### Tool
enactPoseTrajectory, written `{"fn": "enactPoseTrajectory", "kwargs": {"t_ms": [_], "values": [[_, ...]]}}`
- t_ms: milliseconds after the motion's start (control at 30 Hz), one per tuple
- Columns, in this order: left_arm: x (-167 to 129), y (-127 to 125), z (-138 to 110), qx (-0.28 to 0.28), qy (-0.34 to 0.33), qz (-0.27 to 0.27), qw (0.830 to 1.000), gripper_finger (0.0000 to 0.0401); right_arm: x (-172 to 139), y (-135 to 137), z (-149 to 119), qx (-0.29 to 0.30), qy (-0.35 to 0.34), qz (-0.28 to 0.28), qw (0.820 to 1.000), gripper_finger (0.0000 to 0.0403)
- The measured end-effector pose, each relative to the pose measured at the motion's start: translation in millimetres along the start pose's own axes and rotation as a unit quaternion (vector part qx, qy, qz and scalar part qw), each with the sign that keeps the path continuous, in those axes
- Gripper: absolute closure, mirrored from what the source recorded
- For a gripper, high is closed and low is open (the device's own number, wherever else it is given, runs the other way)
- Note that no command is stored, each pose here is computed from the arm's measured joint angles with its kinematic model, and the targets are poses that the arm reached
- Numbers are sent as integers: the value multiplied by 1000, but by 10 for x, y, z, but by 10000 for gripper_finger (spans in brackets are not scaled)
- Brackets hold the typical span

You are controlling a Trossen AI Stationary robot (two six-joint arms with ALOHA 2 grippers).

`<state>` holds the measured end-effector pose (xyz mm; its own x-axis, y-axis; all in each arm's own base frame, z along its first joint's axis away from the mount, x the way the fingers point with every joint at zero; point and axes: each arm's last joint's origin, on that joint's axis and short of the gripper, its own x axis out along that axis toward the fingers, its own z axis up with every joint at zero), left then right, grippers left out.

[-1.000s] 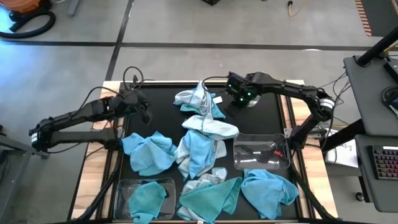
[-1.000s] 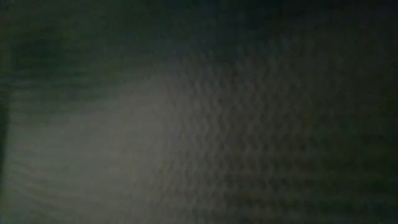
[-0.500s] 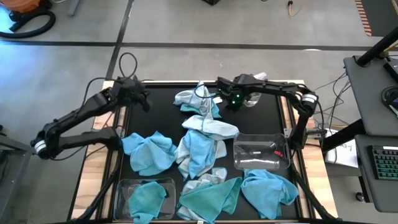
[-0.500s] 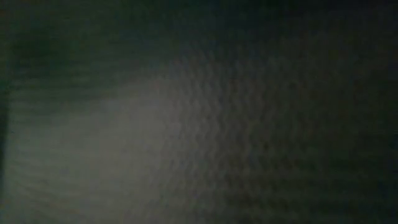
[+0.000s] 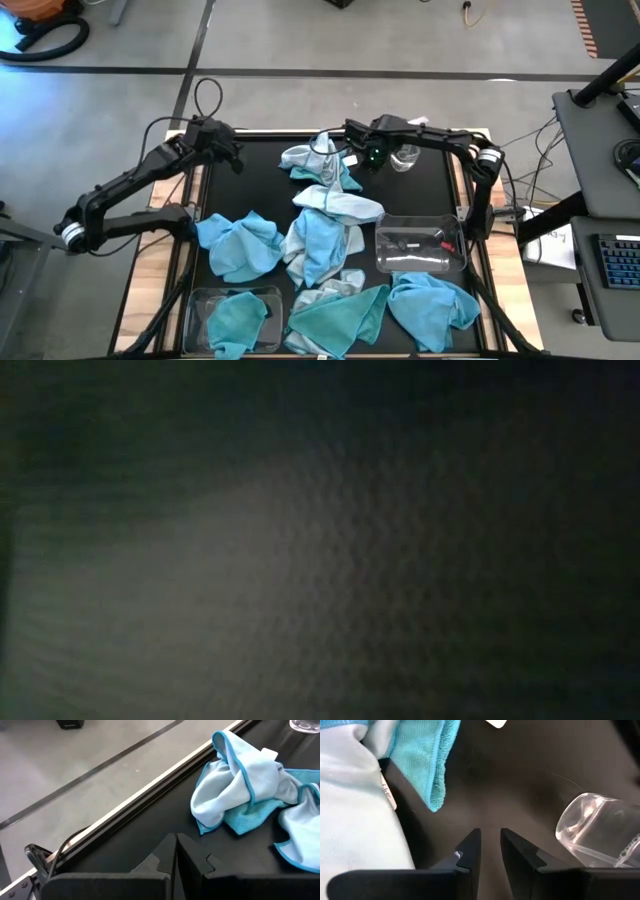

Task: Sort microfiber towel by color & place in baskets
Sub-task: Put the white towel into the top transparent bin

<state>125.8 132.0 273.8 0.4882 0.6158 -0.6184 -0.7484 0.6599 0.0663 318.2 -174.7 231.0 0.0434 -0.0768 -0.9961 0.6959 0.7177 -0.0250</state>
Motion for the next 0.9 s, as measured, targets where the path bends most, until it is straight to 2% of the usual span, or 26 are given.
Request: {"fn": "enactPoseTrajectory", "kwargs": {"t_ms": [100,233,533,900], "values": [[8,-8,2,-1,0,-13,1000,401,-20,40,-7,-4,5,19,1000,335],[8,-14,13,-3,-5,-22,1000,401,-42,274,-75,-35,11,51,998,335],[8,-14,22,-7,-10,-22,1000,401,-80,838,-357,-122,23,54,991,335],[6,-30,30,-15,-13,-50,999,401,-54,1043,-465,-149,27,54,987,334]]}}
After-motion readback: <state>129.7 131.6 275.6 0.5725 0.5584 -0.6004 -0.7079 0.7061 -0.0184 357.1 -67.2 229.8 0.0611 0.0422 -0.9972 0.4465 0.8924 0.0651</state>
